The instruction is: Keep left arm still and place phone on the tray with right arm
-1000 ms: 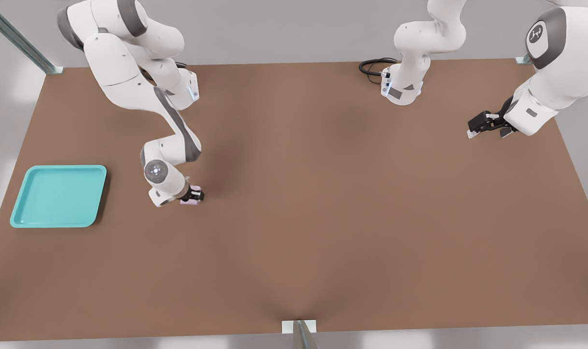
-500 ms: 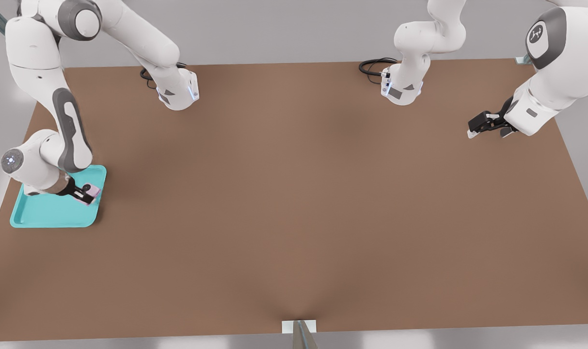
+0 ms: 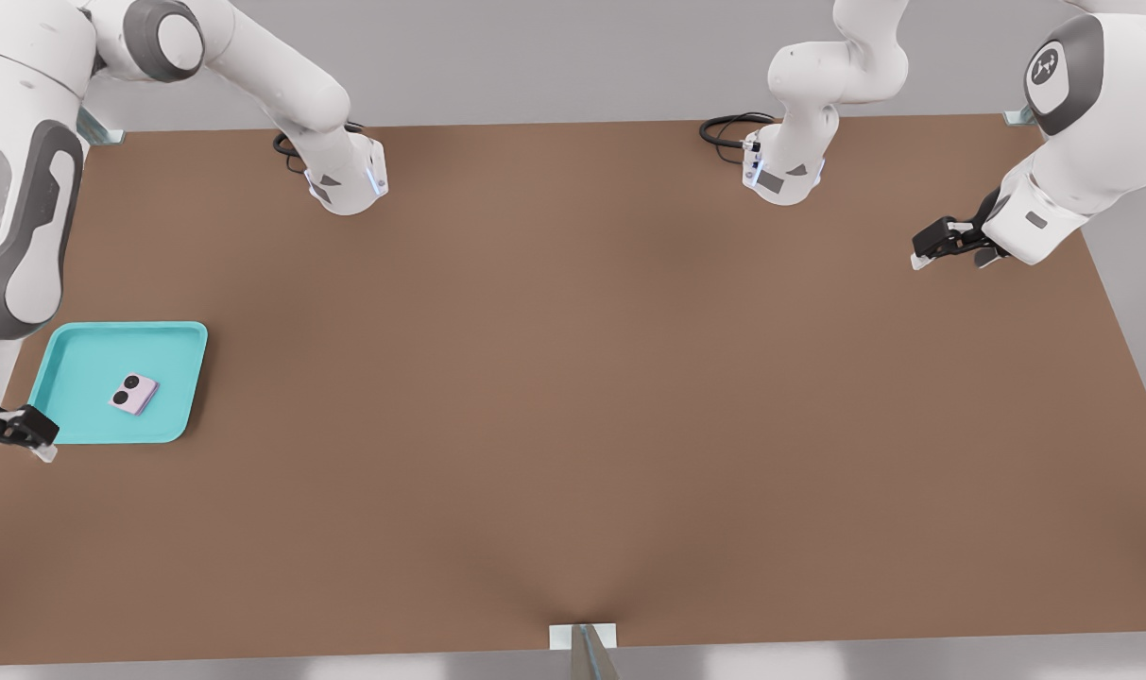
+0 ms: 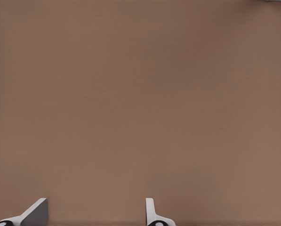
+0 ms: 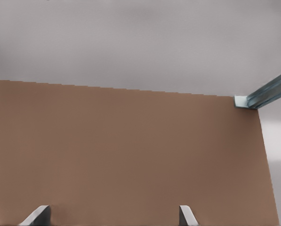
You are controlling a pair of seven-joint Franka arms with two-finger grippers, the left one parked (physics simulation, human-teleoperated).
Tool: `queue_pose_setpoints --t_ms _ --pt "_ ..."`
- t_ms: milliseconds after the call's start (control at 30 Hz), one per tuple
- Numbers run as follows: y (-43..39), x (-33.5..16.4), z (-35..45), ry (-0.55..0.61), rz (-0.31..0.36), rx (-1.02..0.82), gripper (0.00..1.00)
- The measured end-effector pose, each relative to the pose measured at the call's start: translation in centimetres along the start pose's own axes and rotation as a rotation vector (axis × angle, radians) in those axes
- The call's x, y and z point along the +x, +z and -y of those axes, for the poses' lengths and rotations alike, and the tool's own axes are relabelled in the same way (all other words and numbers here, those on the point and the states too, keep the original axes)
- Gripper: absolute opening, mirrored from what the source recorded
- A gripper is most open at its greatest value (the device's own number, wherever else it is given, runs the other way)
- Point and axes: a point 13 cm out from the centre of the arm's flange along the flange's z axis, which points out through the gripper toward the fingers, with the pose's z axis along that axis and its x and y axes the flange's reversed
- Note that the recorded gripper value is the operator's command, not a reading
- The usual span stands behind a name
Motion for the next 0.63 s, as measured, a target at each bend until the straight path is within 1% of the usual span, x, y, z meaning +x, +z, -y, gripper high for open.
queue_pose_setpoints --t_ms 33,100,133,167,233,333,433,467,567,600,633 --pt "-3.1 -1.3 -5.4 -0.070 0.000 -0.010 1.00" --pt "-9.8 -1.4 -15.4 -0.180 -0.028 0.048 1.00" --pt "-13.1 -0.5 -19.5 -0.204 -0.030 0.043 1.00" --pt "-14.7 1.5 -22.7 -0.222 -0.050 0.017 1.00" --pt "-15.5 5.0 -28.4 -0.269 -0.102 -0.040 1.00" --pt "-16.1 6.9 -33.8 -0.320 -0.145 -0.084 1.00" --pt "-14.7 4.0 -34.3 -0.294 -0.165 -0.081 1.00" --pt "-14.1 3.6 -32.1 -0.252 -0.178 -0.072 1.00" --pt "-12.7 4.1 -19.2 -0.034 -0.220 -0.026 1.00" --pt "-12.6 4.7 -16.3 0.018 -0.230 -0.015 1.00" --pt "-12.5 5.1 -14.8 0.045 -0.237 -0.011 1.00"
